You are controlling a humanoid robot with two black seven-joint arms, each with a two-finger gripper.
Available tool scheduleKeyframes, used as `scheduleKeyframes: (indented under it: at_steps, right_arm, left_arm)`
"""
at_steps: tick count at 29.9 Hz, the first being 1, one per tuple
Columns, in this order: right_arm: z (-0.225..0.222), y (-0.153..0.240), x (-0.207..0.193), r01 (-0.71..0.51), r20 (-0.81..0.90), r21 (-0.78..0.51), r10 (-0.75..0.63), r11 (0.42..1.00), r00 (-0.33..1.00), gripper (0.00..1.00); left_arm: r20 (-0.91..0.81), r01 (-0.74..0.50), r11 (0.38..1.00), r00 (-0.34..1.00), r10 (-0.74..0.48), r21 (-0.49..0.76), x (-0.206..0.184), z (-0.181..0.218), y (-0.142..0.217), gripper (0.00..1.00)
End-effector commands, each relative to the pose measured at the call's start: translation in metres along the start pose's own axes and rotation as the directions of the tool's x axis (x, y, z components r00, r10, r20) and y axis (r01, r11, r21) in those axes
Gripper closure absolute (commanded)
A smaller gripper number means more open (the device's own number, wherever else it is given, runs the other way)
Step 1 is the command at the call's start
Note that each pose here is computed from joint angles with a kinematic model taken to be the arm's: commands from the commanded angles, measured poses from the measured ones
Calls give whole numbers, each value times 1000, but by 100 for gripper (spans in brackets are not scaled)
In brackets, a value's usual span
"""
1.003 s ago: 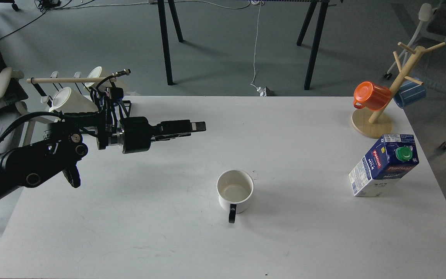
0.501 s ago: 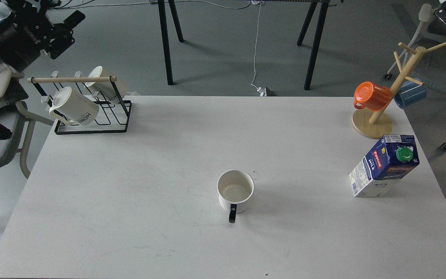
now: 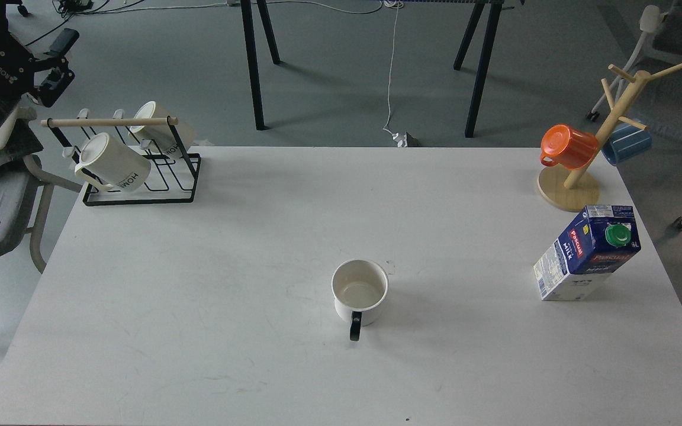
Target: Place cup and milk with both arms
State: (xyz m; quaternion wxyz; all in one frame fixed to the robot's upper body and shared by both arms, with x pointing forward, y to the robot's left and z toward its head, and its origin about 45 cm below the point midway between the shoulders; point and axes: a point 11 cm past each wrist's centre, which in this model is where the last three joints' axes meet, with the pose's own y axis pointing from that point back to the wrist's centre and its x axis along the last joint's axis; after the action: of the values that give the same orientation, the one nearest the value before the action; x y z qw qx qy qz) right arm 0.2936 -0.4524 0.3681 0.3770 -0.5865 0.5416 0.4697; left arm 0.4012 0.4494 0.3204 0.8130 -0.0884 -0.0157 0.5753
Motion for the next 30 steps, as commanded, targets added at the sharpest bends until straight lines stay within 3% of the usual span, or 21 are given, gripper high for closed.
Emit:
scheduleKeyframes:
  at_steps: [1,5,12,16,22,30]
  right_arm:
    - [-7,26,27,-136,-22,20,136,991,990,1]
    - [-4,59,74,-307,-8,16,308,951,951,1]
    - [13,135,150,-588,30,-25,589,808,808,1]
    - [43,136,179,-617,63,-101,624,780,779,1]
    - [107,106,233,-597,117,-185,620,781,776,1]
    - [153,83,252,-552,90,-226,582,803,809,1]
  left_arm:
    - [-9,0,1000,1000,0,9,-1,-6,2,11]
    - [-12,-3,1000,1000,4,21,-1,-11,5,11]
    - [-35,-7,999,999,8,43,-5,-30,4,11]
    - [-44,-17,998,999,20,55,-5,-40,4,10]
    - [-50,-13,998,999,16,54,-7,-42,2,10]
    - [-43,-19,998,999,22,58,-4,-41,5,10]
